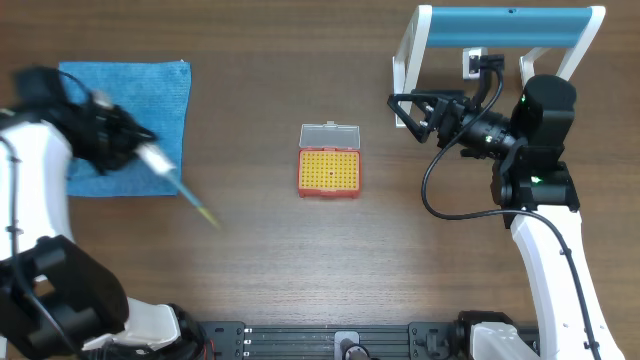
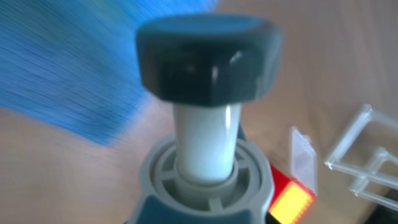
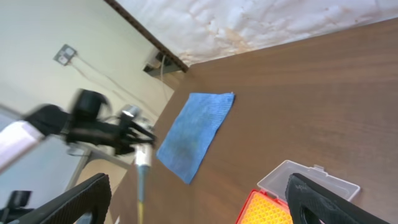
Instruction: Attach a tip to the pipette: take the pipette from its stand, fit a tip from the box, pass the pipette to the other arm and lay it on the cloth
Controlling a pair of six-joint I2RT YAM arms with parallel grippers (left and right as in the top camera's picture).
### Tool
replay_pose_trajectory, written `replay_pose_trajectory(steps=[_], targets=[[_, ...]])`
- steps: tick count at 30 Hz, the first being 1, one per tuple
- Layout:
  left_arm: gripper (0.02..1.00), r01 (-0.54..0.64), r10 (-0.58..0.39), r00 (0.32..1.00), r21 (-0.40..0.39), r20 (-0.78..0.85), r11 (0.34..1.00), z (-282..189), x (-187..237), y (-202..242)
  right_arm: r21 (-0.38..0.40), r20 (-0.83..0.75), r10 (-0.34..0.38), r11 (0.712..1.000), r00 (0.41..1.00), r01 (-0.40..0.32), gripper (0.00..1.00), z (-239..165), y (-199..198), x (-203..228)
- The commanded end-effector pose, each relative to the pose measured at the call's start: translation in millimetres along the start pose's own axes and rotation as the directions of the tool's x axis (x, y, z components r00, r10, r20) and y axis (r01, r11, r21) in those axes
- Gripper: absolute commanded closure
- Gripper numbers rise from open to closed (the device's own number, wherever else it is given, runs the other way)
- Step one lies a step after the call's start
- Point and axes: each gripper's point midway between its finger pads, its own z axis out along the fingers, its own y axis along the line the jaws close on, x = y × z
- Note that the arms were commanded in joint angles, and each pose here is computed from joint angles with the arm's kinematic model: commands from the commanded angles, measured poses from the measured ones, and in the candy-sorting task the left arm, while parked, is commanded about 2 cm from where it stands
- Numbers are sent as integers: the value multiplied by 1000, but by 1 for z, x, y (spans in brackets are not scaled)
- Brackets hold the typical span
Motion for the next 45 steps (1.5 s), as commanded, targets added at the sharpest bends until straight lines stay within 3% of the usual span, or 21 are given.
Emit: replay_pose_trajectory(steps=[1,2,3,4,6,9,10,11,12,13,15,19,22,26,33,38,45], targets=[[993,-196,231,970,-312,77,930,-65,-71,29,197,57,-6,980,998,-5,91,6,-28,-5],[993,-223,253,967,-350,42,910,-68,-78,33,276,64,0,961,998,-18,91,4,-42,-3],[993,-259,279,960,-397,-8,880,-69,-87,39,401,75,4,915,997,-34,91,-2,-64,1],[993,-284,292,955,-423,-49,860,-65,-94,43,464,82,8,885,997,-45,91,-6,-74,3],[993,-317,304,947,-461,-106,829,-54,-109,50,622,111,4,780,994,-72,91,-21,-101,6],[993,-387,360,921,-446,-148,807,-16,-134,47,850,165,-75,517,983,-102,88,-64,-138,2],[991,-431,390,902,-465,-187,773,-2,-139,51,903,173,-107,413,979,-114,91,-81,-146,1],[991,-466,410,884,-487,-224,739,11,-143,55,934,172,-130,337,977,-120,88,-94,-150,1],[991,-495,428,868,-510,-253,703,22,-147,60,956,169,-149,267,974,-125,91,-106,-154,1],[991,-521,446,852,-521,-273,676,34,-151,62,961,168,-154,247,974,-126,91,-110,-155,1],[991,-605,520,794,-494,-315,624,62,-157,56,963,163,-148,238,975,-125,91,-111,-156,3],[991,-703,631,702,-464,-330,539,94,-168,37,958,150,-103,262,983,-118,88,-105,-156,14],[991,-713,662,685,-470,-305,521,99,-175,29,956,138,-33,267,990,-124,91,-103,-159,30],[989,-703,652,696,-472,-302,532,96,-177,35,963,125,28,239,992,-128,91,-107,-162,46],[991,-620,580,780,-421,-236,662,91,-179,53,946,163,-35,289,986,-146,88,-95,-157,28],[991,-616,578,784,-405,-227,676,91,-179,54,939,183,-60,306,981,-157,84,-92,-155,20],[989,-618,570,785,-371,-243,693,107,-175,58,939,183,-60,306,981,-156,88,-92,-155,20]])
